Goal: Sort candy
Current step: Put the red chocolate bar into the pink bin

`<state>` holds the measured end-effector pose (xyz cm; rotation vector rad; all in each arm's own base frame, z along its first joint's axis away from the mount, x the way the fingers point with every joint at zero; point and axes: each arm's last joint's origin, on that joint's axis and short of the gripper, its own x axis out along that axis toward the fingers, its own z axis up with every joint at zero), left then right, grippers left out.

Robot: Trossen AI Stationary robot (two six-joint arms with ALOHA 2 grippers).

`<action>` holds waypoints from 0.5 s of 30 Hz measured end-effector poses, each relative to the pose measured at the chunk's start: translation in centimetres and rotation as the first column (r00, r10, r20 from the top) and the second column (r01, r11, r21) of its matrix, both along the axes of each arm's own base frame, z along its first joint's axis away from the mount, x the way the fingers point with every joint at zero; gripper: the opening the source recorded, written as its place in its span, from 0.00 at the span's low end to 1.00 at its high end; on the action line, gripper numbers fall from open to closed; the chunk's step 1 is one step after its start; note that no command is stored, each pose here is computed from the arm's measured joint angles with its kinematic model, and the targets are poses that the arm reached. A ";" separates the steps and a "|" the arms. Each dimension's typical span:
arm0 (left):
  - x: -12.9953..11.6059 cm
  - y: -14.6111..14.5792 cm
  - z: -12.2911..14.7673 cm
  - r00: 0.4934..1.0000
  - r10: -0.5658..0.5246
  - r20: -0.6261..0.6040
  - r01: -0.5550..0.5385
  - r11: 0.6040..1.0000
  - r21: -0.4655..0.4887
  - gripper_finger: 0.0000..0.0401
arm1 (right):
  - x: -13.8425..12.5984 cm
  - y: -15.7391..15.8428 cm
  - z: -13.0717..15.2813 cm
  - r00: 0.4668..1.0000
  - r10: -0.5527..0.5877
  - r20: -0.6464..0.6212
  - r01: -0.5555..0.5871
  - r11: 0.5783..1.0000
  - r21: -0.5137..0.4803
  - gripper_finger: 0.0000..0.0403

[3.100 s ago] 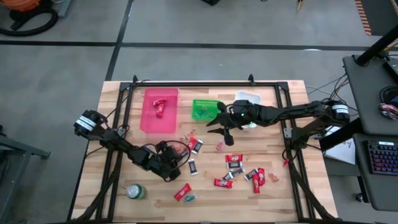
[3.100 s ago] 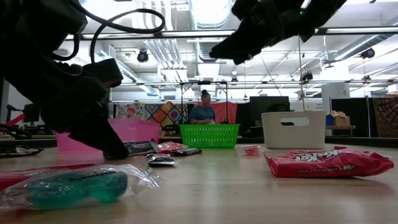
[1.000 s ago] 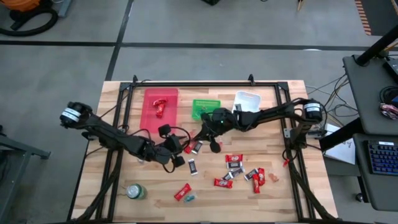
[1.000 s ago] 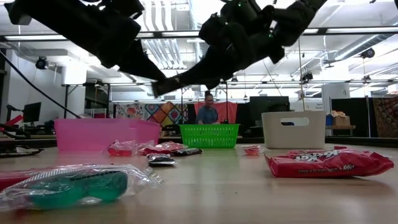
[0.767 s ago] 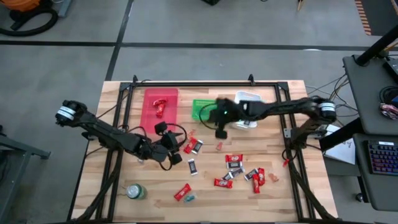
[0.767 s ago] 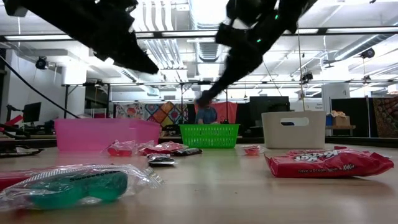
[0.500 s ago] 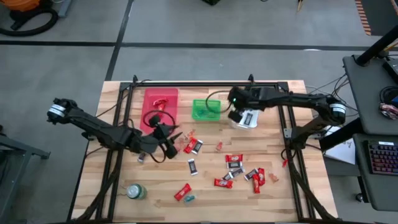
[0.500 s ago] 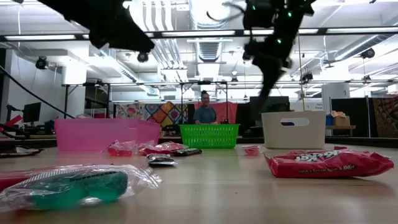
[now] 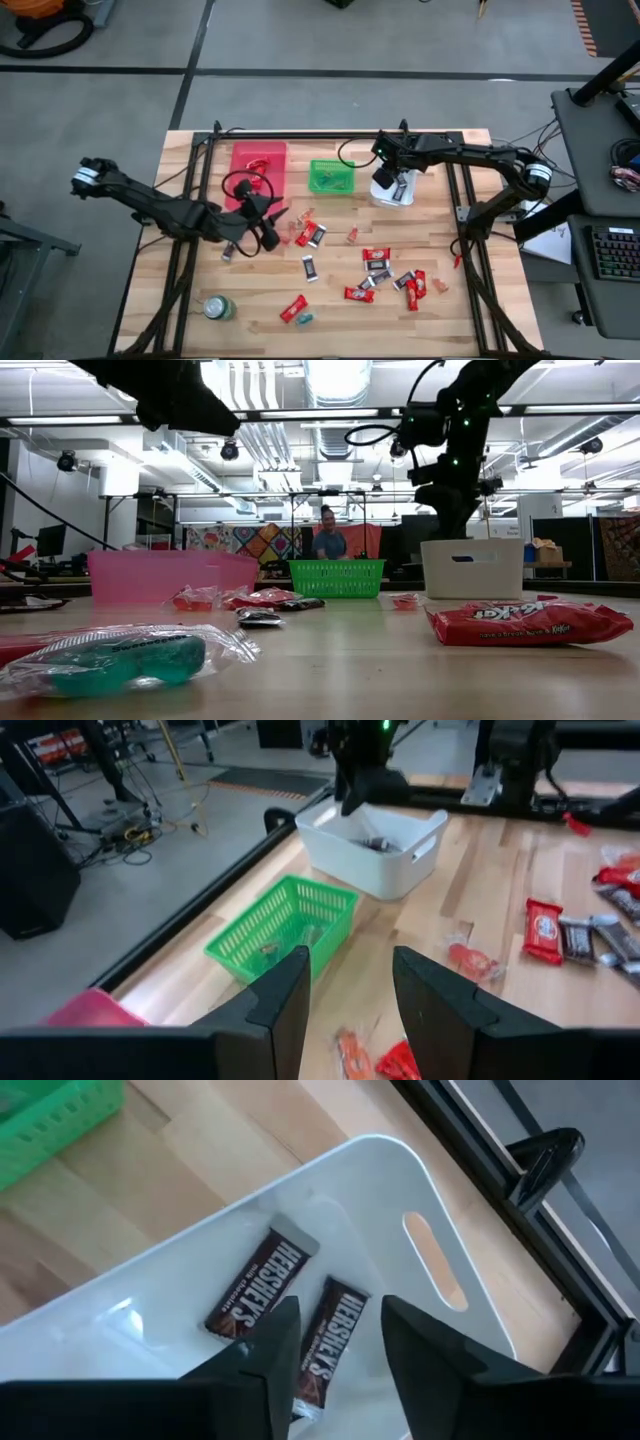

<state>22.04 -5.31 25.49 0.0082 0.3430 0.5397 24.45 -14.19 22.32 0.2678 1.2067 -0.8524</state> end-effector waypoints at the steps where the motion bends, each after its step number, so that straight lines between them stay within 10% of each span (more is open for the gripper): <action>1: 0.1 0.0 -0.2 1.000 0.002 -0.006 -0.002 1.000 -0.004 0.32 | 0.0 0.0 0.1 1.000 -0.004 0.004 0.004 1.000 0.000 0.35; 15: 1.8 -0.6 -3.1 0.994 0.026 -0.104 -0.027 1.000 -0.010 0.32 | 0.7 1.1 0.2 0.999 0.024 0.033 -0.024 1.000 0.002 0.36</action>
